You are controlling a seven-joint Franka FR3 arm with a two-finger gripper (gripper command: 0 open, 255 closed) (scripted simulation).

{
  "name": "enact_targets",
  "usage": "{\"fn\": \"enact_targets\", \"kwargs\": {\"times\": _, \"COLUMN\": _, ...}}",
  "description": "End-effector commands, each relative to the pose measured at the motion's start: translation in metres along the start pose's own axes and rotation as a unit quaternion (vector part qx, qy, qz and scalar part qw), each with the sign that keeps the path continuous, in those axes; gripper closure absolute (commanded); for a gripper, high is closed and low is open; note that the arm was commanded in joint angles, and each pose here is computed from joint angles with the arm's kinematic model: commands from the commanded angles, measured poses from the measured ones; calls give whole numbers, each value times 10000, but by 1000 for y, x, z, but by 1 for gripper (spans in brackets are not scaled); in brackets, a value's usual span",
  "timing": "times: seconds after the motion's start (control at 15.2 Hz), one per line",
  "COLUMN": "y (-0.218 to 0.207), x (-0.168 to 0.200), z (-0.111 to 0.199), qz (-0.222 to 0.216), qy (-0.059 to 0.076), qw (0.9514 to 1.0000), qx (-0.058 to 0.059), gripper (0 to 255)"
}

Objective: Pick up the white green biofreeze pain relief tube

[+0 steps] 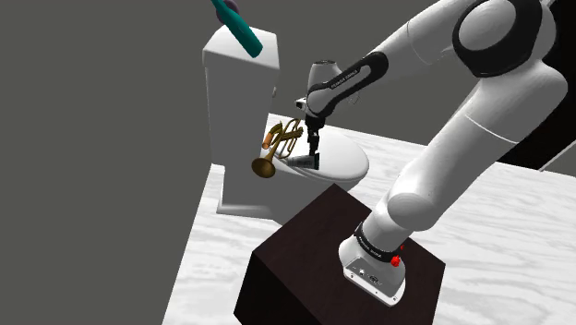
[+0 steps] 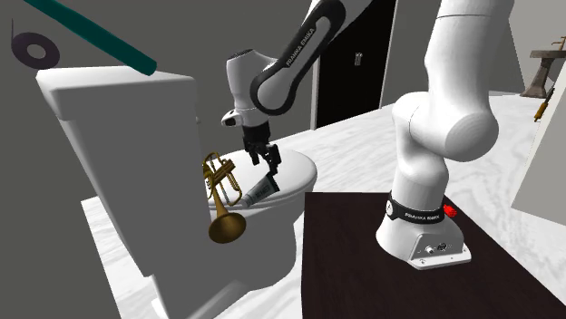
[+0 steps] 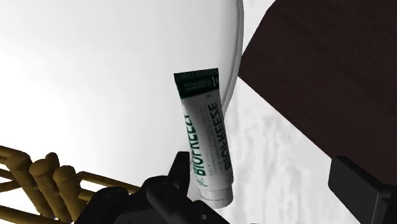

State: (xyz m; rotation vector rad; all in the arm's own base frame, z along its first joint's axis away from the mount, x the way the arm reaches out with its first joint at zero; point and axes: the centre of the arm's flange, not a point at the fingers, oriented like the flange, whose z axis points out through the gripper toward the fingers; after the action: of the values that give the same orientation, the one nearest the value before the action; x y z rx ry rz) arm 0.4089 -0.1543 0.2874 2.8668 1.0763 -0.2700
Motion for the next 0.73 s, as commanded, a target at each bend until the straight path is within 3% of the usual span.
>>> {"fn": "enact_targets", "kwargs": {"times": 0.0, "y": 15, "x": 4, "z": 21, "qz": -331, "qy": -37, "qw": 9994, "qx": -16, "gripper": 0}}
{"fn": "enact_targets", "kwargs": {"times": 0.2, "y": 34, "x": 15, "z": 55, "qz": -789, "qy": -93, "qw": 9968, "qx": -26, "gripper": 0}}
{"fn": "enact_targets", "kwargs": {"times": 0.66, "y": 34, "x": 21, "z": 86, "qz": -795, "qy": -94, "qw": 9968, "qx": -26, "gripper": 0}}
